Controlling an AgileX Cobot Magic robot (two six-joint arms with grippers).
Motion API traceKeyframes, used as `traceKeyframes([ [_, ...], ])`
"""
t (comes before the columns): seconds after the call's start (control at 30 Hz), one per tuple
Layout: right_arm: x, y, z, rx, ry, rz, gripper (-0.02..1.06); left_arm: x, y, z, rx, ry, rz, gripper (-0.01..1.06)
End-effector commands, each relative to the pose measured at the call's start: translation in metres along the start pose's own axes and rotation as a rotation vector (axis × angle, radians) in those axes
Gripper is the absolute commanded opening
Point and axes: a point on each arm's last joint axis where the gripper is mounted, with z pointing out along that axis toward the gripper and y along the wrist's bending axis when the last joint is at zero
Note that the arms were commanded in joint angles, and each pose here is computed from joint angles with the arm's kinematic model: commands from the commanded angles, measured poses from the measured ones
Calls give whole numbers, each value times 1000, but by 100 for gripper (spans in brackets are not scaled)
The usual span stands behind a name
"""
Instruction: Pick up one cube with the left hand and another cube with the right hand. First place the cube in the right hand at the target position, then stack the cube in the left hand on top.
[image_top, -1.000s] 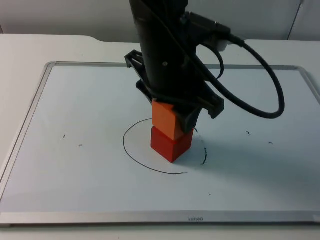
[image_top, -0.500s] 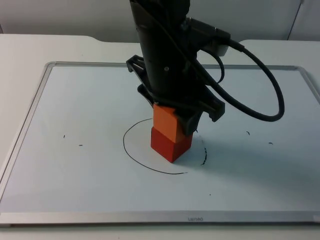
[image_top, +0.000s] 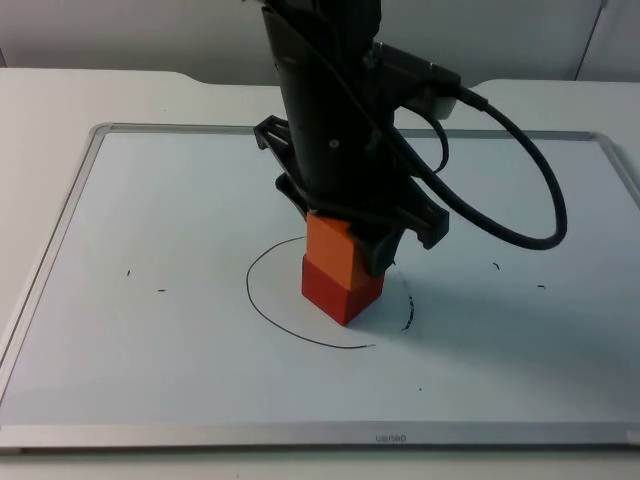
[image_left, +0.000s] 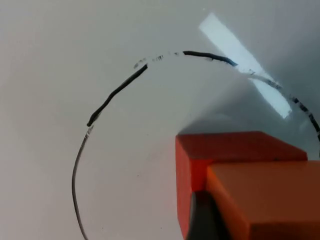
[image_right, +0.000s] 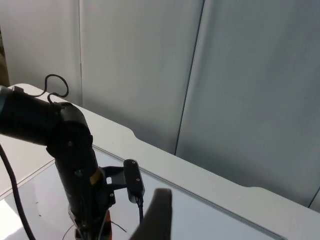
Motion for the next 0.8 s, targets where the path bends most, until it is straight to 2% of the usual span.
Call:
traceKeyframes([
  [0.0, 0, 0, 0, 4, -9, -3, 81, -1, -2, -1, 7, -4, 1, 46],
  [0.03, 0, 0, 0, 4, -9, -3, 81, -1, -2, -1, 7, -4, 1, 46],
  [0.07, 0, 0, 0, 4, -9, -3, 81, -1, -2, -3, 7, -6, 1, 62],
  [0.1, 0, 0, 0, 4, -9, -3, 81, 0, -2, -6, 2, 0, 6, 85],
  [0.17, 0, 0, 0, 4, -9, -3, 81, -1, -2, -9, 2, -3, 6, 89],
  [0.2, 0, 0, 0, 4, -9, -3, 81, -1, -2, -17, -3, -11, 10, 104],
  [0.33, 0, 0, 0, 4, -10, -3, 81, -3, -2, -39, -19, -60, 22, 105],
  [0.43, 0, 0, 0, 3, -10, -1, 81, -10, -4, -83, -23, -131, 27, 105],
  [0.47, 0, 0, 0, 3, -10, -1, 81, -10, -4, -83, -23, -131, 27, 105],
  [0.6, 0, 0, 0, 3, -10, -1, 81, -12, -10, -154, -12, -232, 30, 105],
  [0.63, 0, 0, 0, 3, -10, -1, 81, -12, -10, -154, -12, -232, 30, 105],
  [0.73, 0, 0, 0, 3, -10, -1, 81, -4, -16, -218, -16, -350, 44, 105],
  [0.77, 0, 0, 0, 3, -10, -1, 81, 6, -22, -250, -4, -422, 66, 105],
])
